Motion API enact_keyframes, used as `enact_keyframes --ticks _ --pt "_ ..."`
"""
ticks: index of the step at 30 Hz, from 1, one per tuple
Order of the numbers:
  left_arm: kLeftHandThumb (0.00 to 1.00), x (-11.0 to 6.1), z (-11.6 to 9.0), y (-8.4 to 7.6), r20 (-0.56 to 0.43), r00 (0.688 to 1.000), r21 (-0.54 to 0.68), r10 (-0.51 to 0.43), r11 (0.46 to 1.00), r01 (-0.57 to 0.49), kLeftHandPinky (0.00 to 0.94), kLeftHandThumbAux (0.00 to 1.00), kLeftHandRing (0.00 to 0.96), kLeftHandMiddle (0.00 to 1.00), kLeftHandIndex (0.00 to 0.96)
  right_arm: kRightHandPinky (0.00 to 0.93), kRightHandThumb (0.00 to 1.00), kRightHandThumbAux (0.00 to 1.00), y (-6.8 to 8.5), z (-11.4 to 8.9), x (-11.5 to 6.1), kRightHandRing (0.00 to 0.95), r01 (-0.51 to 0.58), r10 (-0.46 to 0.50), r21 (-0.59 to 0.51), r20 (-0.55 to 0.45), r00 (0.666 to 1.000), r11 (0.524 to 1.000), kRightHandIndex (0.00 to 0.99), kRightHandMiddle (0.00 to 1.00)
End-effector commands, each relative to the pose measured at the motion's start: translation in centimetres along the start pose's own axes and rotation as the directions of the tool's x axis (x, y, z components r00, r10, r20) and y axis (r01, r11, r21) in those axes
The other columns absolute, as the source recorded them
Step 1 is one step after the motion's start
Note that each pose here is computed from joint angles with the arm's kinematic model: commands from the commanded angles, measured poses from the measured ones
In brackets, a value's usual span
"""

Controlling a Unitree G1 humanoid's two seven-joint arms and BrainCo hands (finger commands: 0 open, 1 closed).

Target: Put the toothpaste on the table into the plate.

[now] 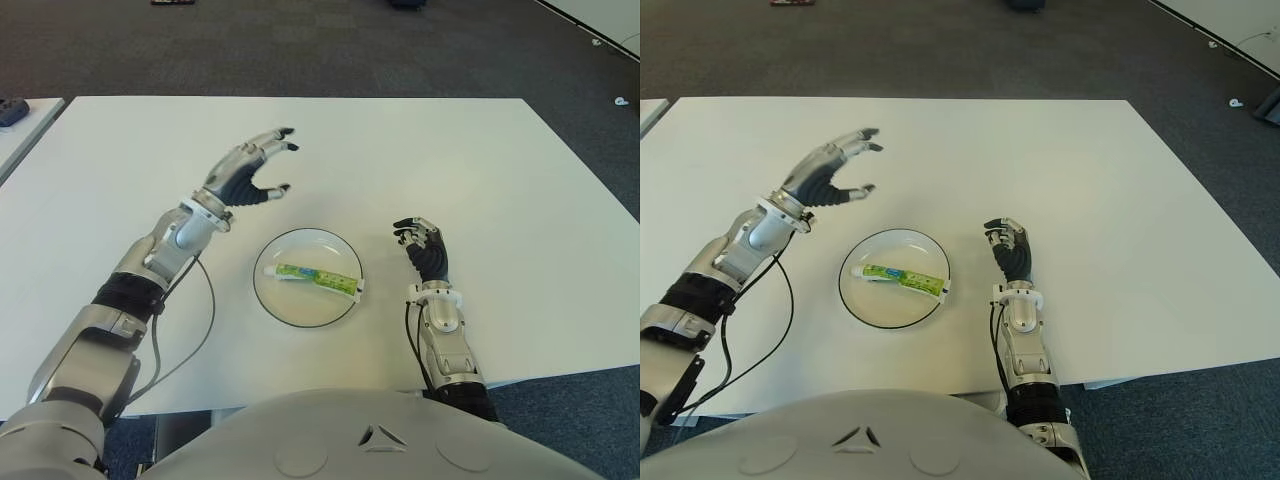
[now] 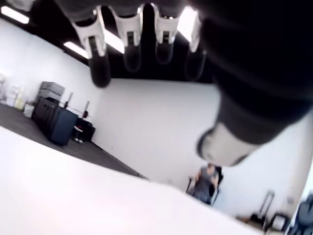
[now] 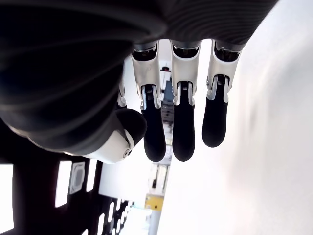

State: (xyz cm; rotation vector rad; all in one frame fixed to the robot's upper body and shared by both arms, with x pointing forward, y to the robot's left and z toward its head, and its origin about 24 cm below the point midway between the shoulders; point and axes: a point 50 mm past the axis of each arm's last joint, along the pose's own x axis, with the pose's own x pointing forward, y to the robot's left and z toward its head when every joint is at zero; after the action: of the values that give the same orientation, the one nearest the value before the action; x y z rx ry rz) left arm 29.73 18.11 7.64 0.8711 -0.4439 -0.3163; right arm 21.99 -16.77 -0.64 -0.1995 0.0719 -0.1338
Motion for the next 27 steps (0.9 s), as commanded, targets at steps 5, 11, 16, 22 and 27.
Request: enact_keyframes --ticks 5,11,16,22,27 --pt "0.270 -2.5 -2.3 -0.6 -0.184 0.981 -0.215 0.062 0.971 -0.102 0.328 0.975 0.312 0.353 0.380 0.429 0.711 0.733 -0.2 0.0 0.1 0.413 0.007 -0.007 -0.003 -0.003 1.000 1.000 0.417 0.416" --pt "0.602 -3.6 -3.0 -1.7 -0.260 0.960 -0.290 0.101 0.940 -0.177 0.321 0.777 0.359 0.405 0.420 0.438 0.711 0.733 -0.3 0.2 0.1 0.419 0.011 -0.011 0.001 -0.001 1.000 1.000 0.417 0.423" --pt "0.688 -4.8 -4.0 -3.0 -0.356 0.927 -0.350 0.118 0.903 -0.250 0.320 0.728 0.378 0.424 0.424 0.449 0.711 0.734 -0.4 0.2 0.1 0.429 0.015 -0.015 0.007 0.003 1.000 1.000 0.417 0.428" --pt "0.695 -5.5 -4.2 -3.9 -0.416 0.897 -0.384 0.148 0.866 -0.322 0.363 0.724 0.389 0.425 0.422 0.457 0.708 0.734 -0.6 0.3 0.1 0.434 0.025 -0.026 0.021 0.018 0.999 0.999 0.416 0.428" --pt "0.689 -6.3 -4.2 -5.2 -0.461 0.871 -0.404 0.169 0.835 -0.375 0.407 0.726 0.402 0.421 0.417 0.451 0.703 0.735 -0.5 0.3 0.1 0.428 0.029 -0.031 0.049 0.044 0.999 0.998 0.417 0.422"
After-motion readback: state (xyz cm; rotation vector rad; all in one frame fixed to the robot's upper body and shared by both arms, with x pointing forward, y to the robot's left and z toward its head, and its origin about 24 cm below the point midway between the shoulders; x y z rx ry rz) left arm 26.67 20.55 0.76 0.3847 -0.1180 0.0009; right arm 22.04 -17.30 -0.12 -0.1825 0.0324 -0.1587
